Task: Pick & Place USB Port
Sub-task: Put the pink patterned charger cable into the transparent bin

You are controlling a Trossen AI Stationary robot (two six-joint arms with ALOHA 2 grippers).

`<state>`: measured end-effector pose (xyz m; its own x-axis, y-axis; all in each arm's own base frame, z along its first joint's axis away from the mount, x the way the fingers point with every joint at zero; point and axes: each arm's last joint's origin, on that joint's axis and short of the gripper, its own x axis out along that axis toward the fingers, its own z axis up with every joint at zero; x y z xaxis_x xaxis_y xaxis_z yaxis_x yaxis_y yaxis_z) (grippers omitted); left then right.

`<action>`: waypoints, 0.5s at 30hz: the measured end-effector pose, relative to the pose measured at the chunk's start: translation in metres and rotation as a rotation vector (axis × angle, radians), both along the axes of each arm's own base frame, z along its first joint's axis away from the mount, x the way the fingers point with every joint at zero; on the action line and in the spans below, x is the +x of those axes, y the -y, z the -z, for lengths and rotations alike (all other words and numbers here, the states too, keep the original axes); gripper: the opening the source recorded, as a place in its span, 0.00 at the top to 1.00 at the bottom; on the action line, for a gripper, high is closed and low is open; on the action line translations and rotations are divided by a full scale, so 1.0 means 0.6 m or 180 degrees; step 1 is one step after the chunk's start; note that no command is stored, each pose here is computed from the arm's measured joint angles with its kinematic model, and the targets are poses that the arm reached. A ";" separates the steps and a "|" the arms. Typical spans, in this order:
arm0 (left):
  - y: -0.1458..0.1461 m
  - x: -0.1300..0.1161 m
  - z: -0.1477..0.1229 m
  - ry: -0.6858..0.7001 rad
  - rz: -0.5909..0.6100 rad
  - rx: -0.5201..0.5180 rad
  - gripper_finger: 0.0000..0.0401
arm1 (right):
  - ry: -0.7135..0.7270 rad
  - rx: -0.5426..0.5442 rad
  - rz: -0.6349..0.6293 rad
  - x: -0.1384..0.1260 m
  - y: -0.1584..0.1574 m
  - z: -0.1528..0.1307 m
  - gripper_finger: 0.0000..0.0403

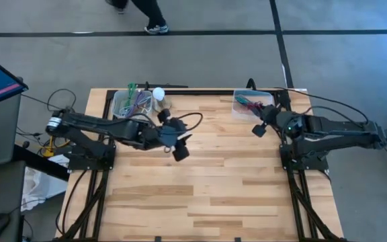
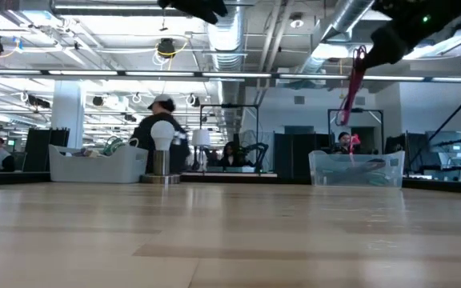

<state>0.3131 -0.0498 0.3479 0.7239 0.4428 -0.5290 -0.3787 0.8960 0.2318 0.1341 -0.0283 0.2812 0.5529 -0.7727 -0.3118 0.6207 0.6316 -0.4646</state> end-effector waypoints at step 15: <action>0.008 -0.165 0.090 0.0714 -0.0106 -0.0303 0.70 | 0.0162 0.0142 0.0053 -0.021 0.060 0.032 1.00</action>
<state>0.2144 -0.0545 0.2938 0.8138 0.4242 -0.3971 -0.4409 0.8960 0.0536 0.1215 -0.0645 0.2618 0.5562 -0.7679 -0.3178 0.6534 0.6403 -0.4038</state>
